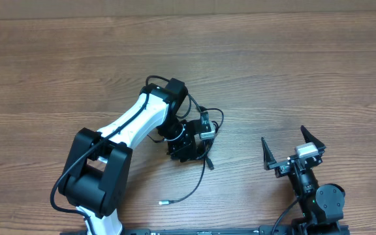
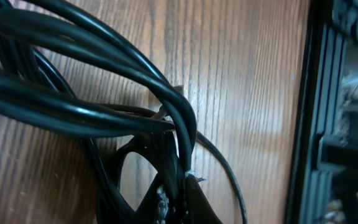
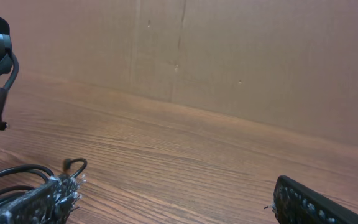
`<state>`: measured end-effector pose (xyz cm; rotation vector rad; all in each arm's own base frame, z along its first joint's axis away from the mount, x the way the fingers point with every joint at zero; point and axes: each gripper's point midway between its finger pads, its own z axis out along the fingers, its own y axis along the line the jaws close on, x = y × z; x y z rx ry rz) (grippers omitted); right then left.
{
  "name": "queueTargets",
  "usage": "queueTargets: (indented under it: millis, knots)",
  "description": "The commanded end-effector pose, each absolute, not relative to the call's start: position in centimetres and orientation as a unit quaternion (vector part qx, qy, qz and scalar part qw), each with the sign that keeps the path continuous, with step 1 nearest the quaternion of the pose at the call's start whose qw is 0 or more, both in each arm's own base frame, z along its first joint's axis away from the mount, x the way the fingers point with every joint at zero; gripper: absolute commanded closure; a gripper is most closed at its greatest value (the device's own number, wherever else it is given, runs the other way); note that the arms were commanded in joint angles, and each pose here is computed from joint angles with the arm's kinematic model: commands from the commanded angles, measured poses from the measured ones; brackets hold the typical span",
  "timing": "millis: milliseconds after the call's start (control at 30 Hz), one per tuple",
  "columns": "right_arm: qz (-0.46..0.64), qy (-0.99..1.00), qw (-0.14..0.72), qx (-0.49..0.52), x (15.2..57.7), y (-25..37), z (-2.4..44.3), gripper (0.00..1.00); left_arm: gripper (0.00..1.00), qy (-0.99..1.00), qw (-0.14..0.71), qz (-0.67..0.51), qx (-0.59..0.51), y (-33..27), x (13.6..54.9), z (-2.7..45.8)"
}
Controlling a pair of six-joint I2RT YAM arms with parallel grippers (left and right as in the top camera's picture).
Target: Untangle cables
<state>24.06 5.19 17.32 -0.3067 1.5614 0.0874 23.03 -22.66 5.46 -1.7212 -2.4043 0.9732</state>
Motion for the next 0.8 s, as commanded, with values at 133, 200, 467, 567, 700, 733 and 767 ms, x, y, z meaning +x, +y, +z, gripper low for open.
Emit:
queueTargets:
  millis: [133, 200, 467, 567, 700, 733, 767]
  knots:
    - [0.036, 0.7, 0.7, -0.137, 24.1, 5.1, 17.2, 0.0, 0.96, -0.837, 0.048, 0.342, -0.424, -23.8, 23.4, 6.7]
    - [0.036, 0.699, 0.701, -0.137, 24.1, 5.1, 17.2, 0.0, 0.96, -0.838, 0.045, 0.35, -0.417, -24.2, 23.5, 7.3]
    - [0.036, 0.699, 0.701, -0.137, 24.1, 5.1, 17.2, 0.0, 0.96, -0.845, 0.003, 0.359, -0.396, -25.2, 24.9, 10.3]
    - [0.024, 0.693, 0.71, -0.126, 24.2, 4.5, 17.8, 0.0, 0.96, -0.844, -0.04, 0.36, -0.396, -25.6, 25.9, 12.6]
    - [0.063, 0.675, 0.73, -0.087, 24.1, 4.5, 19.4, 0.0, 0.96, -0.835, -0.088, 0.361, -0.406, -25.8, 26.2, 15.3]
    - [0.09, 0.668, 0.737, -0.061, 24.1, 4.5, 20.1, 0.0, 0.96, -0.832, -0.1, 0.361, -0.409, -25.8, 26.3, 15.9]
    - [0.117, 0.661, 0.741, -0.035, 24.0, 4.4, 20.7, 0.0, 0.96, -0.829, -0.108, 0.361, -0.412, -25.9, 26.4, 16.3]
